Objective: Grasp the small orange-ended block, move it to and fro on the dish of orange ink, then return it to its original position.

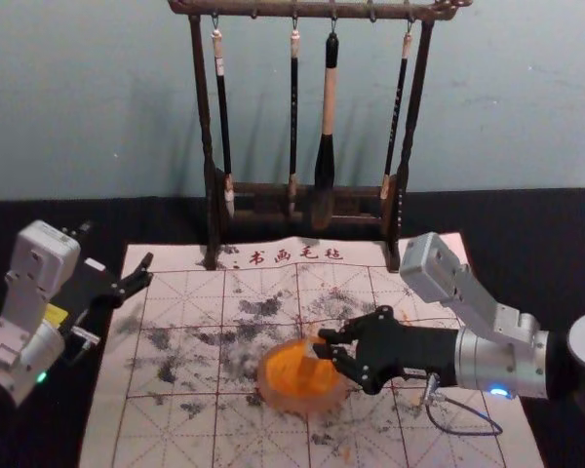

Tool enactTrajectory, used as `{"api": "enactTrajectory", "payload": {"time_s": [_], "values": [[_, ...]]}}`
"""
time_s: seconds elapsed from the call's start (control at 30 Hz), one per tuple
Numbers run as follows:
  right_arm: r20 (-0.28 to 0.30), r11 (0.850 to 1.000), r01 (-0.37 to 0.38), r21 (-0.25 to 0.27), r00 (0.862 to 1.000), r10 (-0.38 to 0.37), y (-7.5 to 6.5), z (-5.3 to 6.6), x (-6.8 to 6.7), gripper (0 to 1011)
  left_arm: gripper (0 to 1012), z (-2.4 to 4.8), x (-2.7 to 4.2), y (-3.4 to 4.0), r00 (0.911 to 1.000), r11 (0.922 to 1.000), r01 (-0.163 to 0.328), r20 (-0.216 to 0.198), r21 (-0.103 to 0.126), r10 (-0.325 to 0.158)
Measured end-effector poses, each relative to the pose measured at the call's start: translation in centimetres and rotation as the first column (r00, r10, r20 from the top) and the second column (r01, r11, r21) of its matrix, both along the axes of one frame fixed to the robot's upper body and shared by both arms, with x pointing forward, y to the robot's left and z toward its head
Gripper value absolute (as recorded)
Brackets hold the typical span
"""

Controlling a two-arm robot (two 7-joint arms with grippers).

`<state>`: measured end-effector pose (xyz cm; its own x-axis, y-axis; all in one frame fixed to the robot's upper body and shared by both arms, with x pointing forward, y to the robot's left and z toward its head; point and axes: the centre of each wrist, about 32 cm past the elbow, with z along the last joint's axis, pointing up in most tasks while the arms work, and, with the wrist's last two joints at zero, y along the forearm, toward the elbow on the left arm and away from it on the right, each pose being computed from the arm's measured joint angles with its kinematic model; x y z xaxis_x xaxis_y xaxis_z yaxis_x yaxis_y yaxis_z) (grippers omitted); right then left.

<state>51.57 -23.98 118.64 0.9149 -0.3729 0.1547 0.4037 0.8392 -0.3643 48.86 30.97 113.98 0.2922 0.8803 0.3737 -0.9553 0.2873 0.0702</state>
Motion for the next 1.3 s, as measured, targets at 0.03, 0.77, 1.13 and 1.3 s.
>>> {"api": "enactTrajectory", "payload": {"time_s": [0.03, 0.77, 1.13, 1.3], "values": [[0.005, 1.000, 0.004, 0.003, 1.000, -0.004, -0.1, 0.2, 0.0, 104, 1001, 0.00, 0.00, 0.00, 1.0000, 1.0000, 0.000, 0.000, 0.000, 0.000], [0.068, 0.989, 0.142, 0.035, 0.987, -0.144, -3.9, 2.7, -1.1, 104, 1001, 0.00, 0.00, 0.00, 1.0000, 1.0000, 0.000, 0.000, 0.000, 0.000], [0.082, 0.972, 0.235, 0.026, 0.968, -0.237, -7.0, 3.3, -2.5, 104, 1001, 0.00, 0.00, 0.00, 1.0000, 1.0000, 0.000, 0.000, 0.000, 0.000], [0.078, 0.967, 0.256, 0.013, 0.963, -0.256, -7.7, 3.2, -2.9, 104, 1001, 0.00, 0.00, 0.00, 1.0000, 1.0000, 0.000, 0.000, 0.000, 0.000]]}}
